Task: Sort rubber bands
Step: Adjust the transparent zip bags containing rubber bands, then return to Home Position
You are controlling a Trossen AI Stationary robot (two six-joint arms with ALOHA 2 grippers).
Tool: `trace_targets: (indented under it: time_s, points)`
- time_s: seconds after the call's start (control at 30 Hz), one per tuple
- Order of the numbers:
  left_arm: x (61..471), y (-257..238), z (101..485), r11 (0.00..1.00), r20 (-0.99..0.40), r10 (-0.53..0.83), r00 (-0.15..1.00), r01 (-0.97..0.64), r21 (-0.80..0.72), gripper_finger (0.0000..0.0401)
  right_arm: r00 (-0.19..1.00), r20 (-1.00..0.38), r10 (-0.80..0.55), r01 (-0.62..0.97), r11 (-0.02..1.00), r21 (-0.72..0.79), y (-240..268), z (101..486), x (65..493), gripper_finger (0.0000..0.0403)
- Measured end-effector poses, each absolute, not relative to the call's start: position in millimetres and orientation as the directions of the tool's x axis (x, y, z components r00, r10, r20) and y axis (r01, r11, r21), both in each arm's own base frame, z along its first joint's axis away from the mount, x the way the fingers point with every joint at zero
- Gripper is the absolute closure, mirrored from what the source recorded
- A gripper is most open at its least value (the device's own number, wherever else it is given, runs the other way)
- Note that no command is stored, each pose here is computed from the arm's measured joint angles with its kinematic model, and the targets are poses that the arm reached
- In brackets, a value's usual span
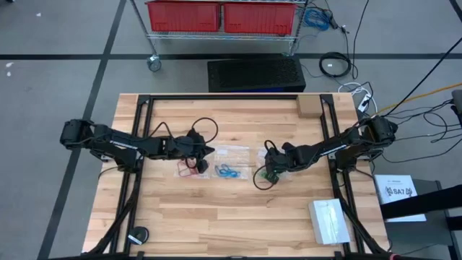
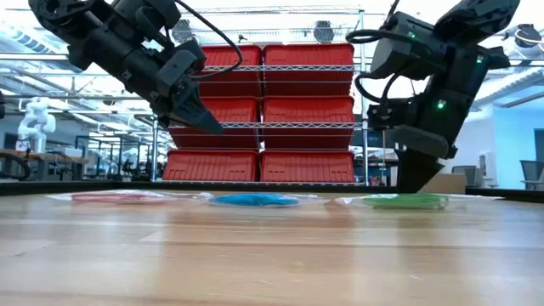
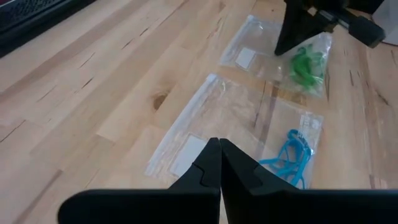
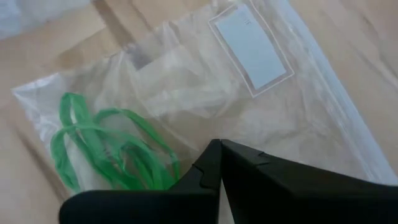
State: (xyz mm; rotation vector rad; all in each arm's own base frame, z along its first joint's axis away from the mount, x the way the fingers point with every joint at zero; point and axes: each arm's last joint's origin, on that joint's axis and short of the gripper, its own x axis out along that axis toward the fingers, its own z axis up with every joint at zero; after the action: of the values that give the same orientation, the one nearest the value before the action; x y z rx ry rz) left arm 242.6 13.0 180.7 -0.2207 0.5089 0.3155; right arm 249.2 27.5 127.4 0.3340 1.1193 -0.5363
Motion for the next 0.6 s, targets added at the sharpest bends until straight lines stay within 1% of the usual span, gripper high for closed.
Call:
trace_targets:
  time_s: [0.33,0.47,0.6]
  points:
    - [242,13,181,0.928,-0.507,0.241,0.828,-0.349,-0.128,0.0399,0.346,-0.914,-0.214,0.549,0.836,0.012,33,134,251,0.0403]
    - [240,13,188,0.931,-0.485,0.241,0.841,-0.342,-0.129,0.0399,0.410,-0.888,-0.208,0.508,0.861,0.033,33,151,252,0.0403]
    - [234,13,200,0.944,-0.440,0.242,0.865,-0.315,-0.100,0.0399,0.473,-0.844,-0.252,0.475,0.880,0.003,30,170,247,0.0403]
